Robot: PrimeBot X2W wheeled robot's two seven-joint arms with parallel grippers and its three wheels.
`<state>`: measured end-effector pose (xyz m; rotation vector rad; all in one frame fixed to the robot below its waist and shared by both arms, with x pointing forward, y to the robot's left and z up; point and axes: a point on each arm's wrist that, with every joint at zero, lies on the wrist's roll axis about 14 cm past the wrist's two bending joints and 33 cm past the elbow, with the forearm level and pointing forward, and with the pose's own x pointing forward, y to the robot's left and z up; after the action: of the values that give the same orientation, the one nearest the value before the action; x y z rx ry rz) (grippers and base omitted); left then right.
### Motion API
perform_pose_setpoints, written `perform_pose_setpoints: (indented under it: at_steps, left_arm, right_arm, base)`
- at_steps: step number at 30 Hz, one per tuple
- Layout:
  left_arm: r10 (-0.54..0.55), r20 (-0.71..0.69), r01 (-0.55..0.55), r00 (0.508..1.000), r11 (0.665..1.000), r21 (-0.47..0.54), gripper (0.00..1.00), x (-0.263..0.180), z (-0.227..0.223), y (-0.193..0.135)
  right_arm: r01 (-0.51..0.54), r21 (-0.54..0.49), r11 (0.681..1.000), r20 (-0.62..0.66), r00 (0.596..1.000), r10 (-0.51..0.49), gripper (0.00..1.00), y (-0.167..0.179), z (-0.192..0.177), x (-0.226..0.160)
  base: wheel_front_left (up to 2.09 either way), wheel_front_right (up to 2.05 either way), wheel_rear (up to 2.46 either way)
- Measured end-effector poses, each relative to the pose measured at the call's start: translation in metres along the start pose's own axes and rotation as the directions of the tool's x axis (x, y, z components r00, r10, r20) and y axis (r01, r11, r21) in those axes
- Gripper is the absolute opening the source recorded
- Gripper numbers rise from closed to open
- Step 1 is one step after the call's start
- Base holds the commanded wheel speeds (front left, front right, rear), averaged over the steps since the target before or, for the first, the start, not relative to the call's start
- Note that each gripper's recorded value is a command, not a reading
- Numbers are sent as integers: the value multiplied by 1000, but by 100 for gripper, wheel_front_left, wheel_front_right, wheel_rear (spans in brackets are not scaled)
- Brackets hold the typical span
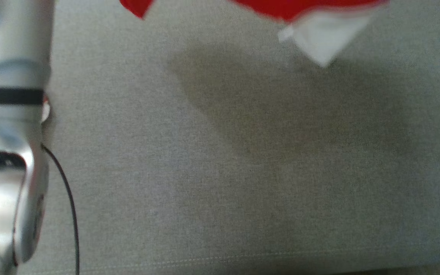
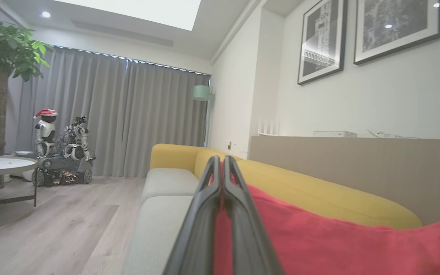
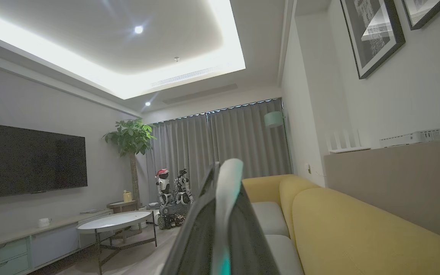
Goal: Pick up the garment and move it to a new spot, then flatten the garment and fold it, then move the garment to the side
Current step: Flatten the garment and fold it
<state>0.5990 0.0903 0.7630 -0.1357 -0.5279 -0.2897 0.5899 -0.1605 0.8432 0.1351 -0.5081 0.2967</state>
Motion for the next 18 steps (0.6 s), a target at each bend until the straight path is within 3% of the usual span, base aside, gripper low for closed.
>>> perform_pose_setpoints:
  at_steps: [3, 7, 10, 13, 16, 18]
  left_arm:
    - [21, -27, -22, 999, 999, -25, 0, 12, -16, 7]
    - [28, -153, -39, 988, 997, -70, 0, 2, -73, 7]
    - [58, -307, -93, 950, 991, -99, 0, -28, -135, 12]
    - [91, -449, -159, 889, 980, -117, 0, -65, -190, 20]
    - [98, -527, -201, 844, 969, -141, 0, -91, -221, 21]
    - [97, -556, -215, 825, 965, -152, 0, -102, -234, 19]
  right_arm:
    - [15, -4, 1000, -22, 1000, -15, 0, -2, -22, 14]
    - [37, 19, 999, -193, 981, -33, 0, -4, -96, 7]
    - [71, 48, 996, -337, 940, -51, 0, -8, -160, -16]
    - [119, 61, 991, -479, 875, -75, 0, -15, -221, -51]
    - [151, 80, 985, -568, 819, -79, 0, -16, -266, -85]
    - [154, 92, 984, -590, 804, -71, 0, -12, -286, -102]
  base:
    - [0, 0, 0]
    - [0, 0, 0]
    - [0, 0, 0]
    - [0, 0, 0]
    - [0, 0, 0]
    - [0, 0, 0]
